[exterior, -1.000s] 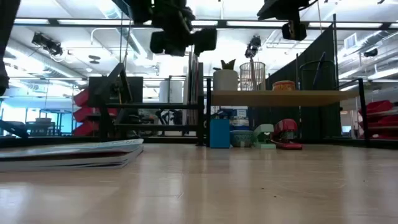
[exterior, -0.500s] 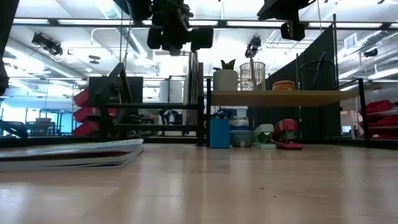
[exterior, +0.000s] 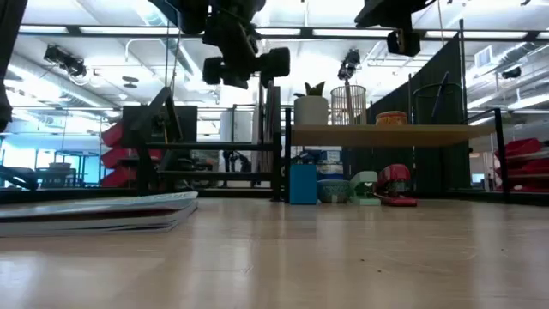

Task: Stock shelves
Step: Remove the brown book from the black book shelf

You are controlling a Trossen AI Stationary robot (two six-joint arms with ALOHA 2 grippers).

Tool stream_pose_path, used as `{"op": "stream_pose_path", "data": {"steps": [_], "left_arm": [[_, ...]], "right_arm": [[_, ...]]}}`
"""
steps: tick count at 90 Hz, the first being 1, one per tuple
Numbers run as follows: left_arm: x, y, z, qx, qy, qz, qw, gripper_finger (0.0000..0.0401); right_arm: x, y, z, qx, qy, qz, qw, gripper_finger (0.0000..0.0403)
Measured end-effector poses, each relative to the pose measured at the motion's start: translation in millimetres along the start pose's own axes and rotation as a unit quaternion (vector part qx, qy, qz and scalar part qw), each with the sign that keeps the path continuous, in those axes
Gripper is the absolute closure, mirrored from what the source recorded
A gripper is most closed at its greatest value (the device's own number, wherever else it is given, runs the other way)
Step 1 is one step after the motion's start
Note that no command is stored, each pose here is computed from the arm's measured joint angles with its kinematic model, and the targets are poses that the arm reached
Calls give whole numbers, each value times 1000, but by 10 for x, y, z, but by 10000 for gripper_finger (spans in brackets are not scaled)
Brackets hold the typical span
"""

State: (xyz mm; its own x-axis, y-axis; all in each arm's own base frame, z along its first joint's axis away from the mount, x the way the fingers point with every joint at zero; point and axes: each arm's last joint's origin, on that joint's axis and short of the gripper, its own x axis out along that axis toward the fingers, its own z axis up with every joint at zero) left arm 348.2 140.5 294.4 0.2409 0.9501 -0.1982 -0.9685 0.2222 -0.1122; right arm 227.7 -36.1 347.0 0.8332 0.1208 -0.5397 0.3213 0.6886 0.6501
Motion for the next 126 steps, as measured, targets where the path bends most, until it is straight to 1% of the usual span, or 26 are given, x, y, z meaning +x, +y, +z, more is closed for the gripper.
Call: {"op": "stream_pose_path", "data": {"steps": [14, 31, 35, 42, 48, 61, 78, 83, 89, 96, 103, 111, 119, 126], "left_arm": [[66, 39, -12, -21, 22, -19, 999, 272], [120, 69, -4, -24, 32, -32, 999, 375], [131, 74, 0, -26, 33, -35, 999, 389], [129, 71, 25, -21, 36, -32, 999, 392], [120, 64, 99, -6, 44, -25, 999, 395], [76, 31, 358, 38, 41, -11, 998, 398], [-38, 13, 864, 90, 10, 20, 996, 399], [-89, 18, 1048, 94, -4, 26, 995, 399], [-181, 50, 1286, 87, -15, 19, 996, 400], [-349, 111, 1574, 69, -24, -7, 997, 400], [-590, 199, 1843, 54, -31, -40, 997, 400], [-875, 330, 2088, 37, -22, -111, 993, 400], [-1138, 460, 2211, -14, 16, -199, 980, 400], [-1350, 571, 2196, -58, 68, -233, 968, 400]], "right_arm": [[0, 0, 0, 0, 0, 0, 1000, 402], [0, 0, 0, 3, 0, 0, 1000, 402], [0, 0, 0, 3, 0, 0, 1000, 402], [0, 0, 0, 3, 0, 0, 1000, 401], [0, 1, 0, 3, 0, 0, 1000, 401], [1, 6, -1, 2, 0, 2, 1000, 402], [-1, 25, 21, -14, -11, 11, 1000, 402], [-1, 30, 26, -20, -14, 13, 1000, 402], [-3, 33, 35, -29, -18, 15, 999, 401], [-4, 32, 42, -39, -21, 16, 999, 401], [-7, 36, 58, -55, -28, 19, 998, 401], [-12, 25, 74, -71, -33, 18, 997, 402], [-20, 9, 97, -87, -40, 15, 995, 401], [-29, -14, 118, -96, -45, 11, 994, 402]]}}
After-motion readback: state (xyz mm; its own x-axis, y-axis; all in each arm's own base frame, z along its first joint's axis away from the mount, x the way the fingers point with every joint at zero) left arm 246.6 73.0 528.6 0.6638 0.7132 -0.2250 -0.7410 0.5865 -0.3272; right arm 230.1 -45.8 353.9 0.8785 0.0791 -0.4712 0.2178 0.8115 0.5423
